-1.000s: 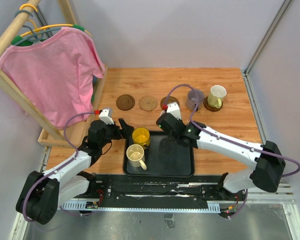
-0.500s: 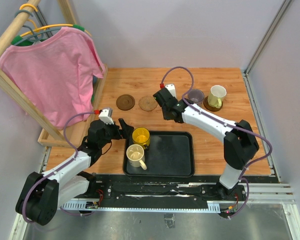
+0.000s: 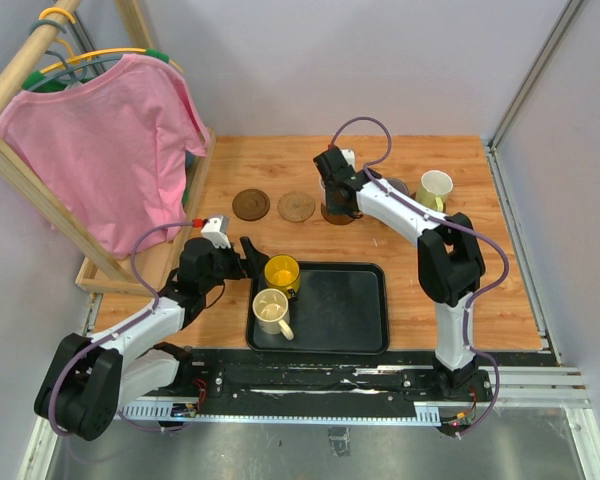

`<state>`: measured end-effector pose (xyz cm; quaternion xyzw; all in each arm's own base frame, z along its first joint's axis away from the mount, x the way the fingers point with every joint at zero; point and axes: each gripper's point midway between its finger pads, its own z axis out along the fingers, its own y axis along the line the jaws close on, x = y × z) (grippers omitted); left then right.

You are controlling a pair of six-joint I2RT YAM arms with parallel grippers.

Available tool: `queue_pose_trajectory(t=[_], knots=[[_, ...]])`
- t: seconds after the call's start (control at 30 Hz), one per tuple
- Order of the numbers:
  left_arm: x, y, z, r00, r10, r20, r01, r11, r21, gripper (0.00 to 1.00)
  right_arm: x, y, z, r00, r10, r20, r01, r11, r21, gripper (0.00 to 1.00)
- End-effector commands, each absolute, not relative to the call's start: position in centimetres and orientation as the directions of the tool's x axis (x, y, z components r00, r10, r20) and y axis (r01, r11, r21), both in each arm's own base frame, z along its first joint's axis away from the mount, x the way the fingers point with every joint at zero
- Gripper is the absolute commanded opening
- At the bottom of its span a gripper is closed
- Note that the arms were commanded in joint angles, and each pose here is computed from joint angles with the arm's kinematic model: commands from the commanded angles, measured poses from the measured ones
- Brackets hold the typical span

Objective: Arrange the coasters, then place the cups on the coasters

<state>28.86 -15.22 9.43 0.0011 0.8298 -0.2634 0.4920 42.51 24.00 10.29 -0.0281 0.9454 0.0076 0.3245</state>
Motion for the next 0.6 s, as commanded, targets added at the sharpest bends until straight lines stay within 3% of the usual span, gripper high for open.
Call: queue_pose_trajectory(t=[0.0,0.57], knots=[[29.5,-16.0,10.7,-0.495,-0.239,-0.836,0.304,0.853,-0.424,1.00,44.5,23.5,11.3,-0.767,-0.004,-0.642,-0.015,1.000,0.011,0.01],[29.5,-15.9,10.4,-0.499,-0.234,-0.834,0.297,0.858,-0.419,1.00,44.7,22.4,8.6,-0.803,0.011,-0.596,0.013,1.000,0.001,0.01]])
